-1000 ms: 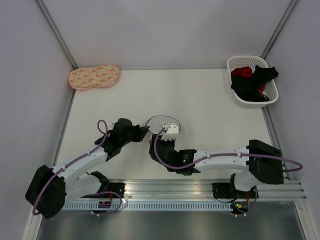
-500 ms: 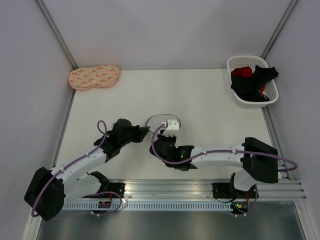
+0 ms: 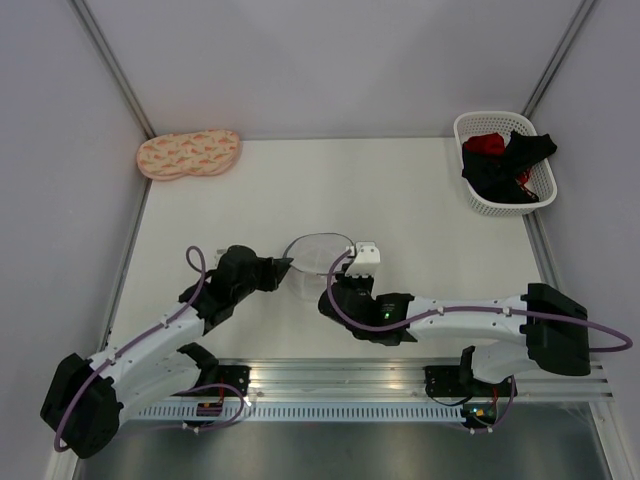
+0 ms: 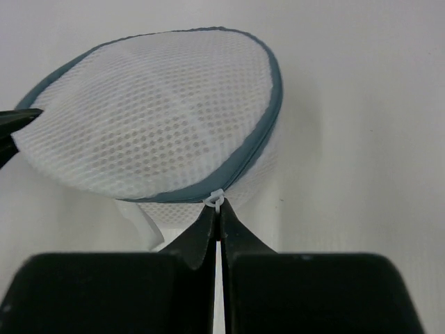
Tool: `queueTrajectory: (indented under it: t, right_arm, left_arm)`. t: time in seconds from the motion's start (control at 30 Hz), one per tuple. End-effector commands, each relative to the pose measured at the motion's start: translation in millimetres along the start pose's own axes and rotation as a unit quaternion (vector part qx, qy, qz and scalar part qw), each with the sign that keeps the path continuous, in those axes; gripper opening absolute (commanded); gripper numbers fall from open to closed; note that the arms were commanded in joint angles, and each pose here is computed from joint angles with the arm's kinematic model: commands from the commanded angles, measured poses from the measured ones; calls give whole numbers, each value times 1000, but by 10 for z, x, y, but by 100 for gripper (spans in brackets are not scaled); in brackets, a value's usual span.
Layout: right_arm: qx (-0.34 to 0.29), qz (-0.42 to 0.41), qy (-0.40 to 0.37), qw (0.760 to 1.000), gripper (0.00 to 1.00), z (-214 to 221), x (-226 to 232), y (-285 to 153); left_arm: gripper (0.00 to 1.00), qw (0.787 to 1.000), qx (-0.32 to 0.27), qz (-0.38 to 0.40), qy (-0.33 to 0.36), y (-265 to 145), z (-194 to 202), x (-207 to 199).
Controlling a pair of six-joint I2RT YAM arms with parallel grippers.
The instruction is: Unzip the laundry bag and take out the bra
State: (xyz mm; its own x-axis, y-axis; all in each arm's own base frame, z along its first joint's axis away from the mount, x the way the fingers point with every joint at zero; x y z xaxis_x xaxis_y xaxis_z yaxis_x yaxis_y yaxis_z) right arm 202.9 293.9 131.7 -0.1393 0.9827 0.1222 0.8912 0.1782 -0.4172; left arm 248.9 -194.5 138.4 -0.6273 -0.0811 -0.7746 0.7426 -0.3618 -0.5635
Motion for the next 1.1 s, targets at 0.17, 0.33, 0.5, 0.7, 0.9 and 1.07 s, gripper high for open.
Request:
queueTrajectory:
  t: [0.17,0.33,0.5,0.7,0.9,1.07]
  right_arm:
    - [37,30,-5,999,0,-8,-426,-267]
    - [24,38,2,999,0,-67,-538,-315]
    - [31,71,-23,997,0,0,-737,-318]
    - [63,78,-49,994,0,135,-784,-322]
    - [77,40,-42,995,0,139,-662,-350]
    - [82,2,-42,996,0,70,-498,-381]
  left_arm:
    - [2,998,-48,-2,51,-28,-253,124]
    - [2,998,-35,-9,55,5,-214,166]
    - [2,994,-17,15,112,12,-170,71]
    - [2,961,85,94,247,115,106,-293]
    - [49,907,193,117,355,382,436,-655]
    - [99,901,143,141,384,216,393,-924]
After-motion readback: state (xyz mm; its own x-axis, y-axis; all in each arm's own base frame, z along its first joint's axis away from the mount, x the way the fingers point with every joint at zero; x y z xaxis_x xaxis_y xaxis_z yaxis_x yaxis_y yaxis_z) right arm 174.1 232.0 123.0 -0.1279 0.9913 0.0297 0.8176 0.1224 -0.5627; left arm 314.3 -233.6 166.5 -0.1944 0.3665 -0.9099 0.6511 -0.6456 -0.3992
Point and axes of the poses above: each gripper's point midway between its finger pads, its own y axis out along the fingers, its own x axis along the line the jaws close on, z = x × y, the point moved 1 cm from there along -y, back along the fingers, and after that the axes turned 6 degrees about -y, right-handed, at the moved point
